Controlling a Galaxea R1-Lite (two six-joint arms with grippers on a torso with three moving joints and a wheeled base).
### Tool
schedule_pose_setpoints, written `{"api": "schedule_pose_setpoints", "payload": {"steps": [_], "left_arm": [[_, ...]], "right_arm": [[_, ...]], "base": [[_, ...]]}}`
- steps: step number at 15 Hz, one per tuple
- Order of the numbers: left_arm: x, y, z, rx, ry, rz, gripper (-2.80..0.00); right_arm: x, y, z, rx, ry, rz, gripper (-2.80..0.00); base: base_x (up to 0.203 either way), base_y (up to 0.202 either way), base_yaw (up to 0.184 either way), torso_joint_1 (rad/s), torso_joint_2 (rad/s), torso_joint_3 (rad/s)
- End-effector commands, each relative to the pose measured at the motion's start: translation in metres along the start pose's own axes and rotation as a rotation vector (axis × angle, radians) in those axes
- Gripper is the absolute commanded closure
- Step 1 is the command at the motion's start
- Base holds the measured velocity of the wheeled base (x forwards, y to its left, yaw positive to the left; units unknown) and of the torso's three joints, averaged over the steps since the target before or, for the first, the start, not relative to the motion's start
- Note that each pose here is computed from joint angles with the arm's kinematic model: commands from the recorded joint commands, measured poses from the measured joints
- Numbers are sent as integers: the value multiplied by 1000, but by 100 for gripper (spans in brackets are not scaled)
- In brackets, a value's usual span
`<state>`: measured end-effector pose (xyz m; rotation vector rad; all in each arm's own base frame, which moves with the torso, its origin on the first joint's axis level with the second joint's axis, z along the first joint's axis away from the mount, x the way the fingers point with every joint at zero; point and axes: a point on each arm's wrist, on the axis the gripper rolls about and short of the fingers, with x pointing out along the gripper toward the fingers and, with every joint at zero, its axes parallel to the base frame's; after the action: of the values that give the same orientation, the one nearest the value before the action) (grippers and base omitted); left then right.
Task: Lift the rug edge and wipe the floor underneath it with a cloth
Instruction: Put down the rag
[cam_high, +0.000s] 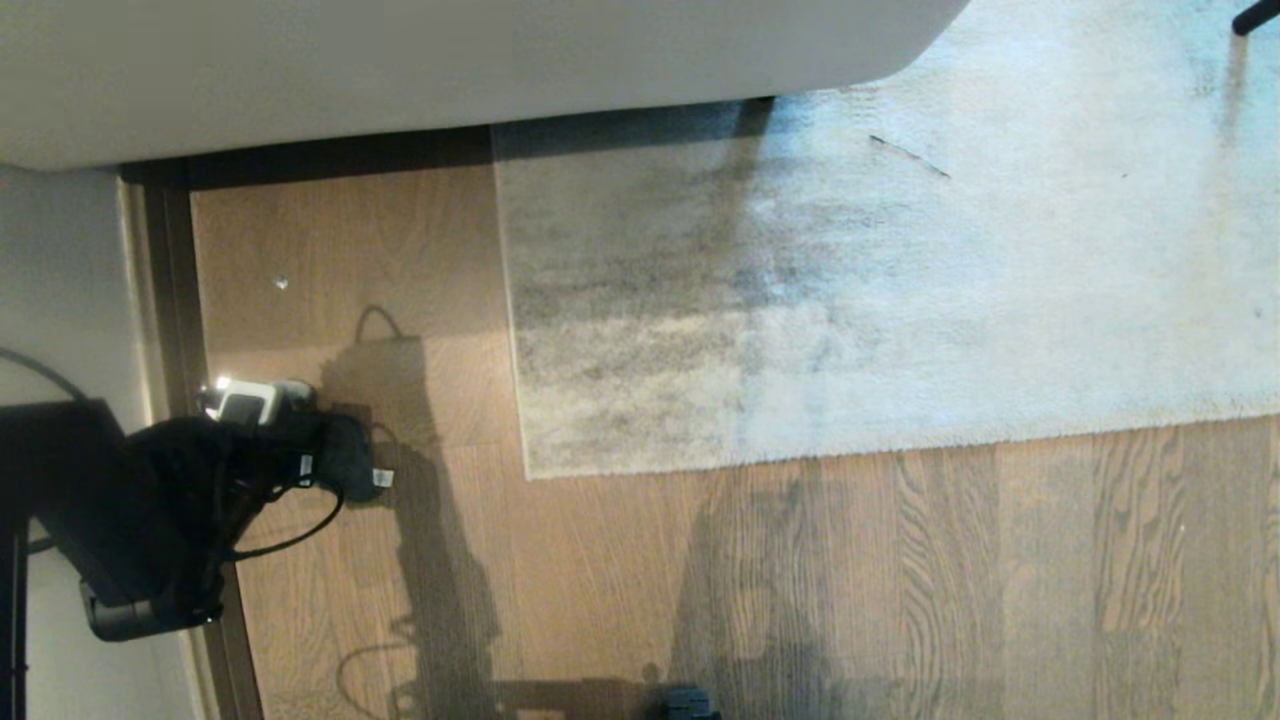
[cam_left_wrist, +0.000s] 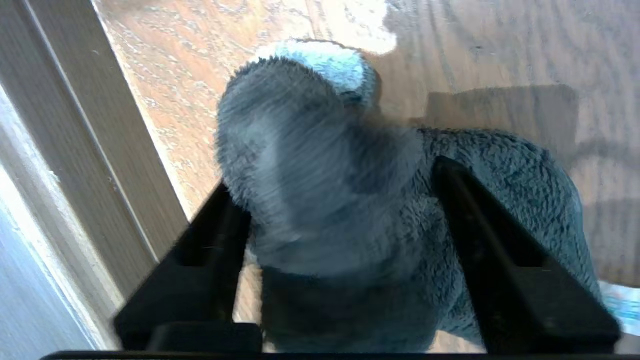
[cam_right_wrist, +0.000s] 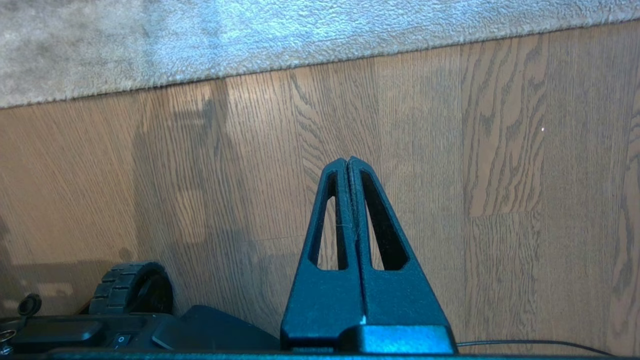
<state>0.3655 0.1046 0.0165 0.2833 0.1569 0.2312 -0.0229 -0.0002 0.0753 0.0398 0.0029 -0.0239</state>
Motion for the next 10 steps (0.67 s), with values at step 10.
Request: {"api": "schedule_pose_setpoints", "payload": {"steps": [10], "left_arm": [[-49,-4,45,-18,-74,-23,-280]], "right_arm": [[0,0,0,0,2,0,0]], "base": [[0,0,0,0,0,0]]}}
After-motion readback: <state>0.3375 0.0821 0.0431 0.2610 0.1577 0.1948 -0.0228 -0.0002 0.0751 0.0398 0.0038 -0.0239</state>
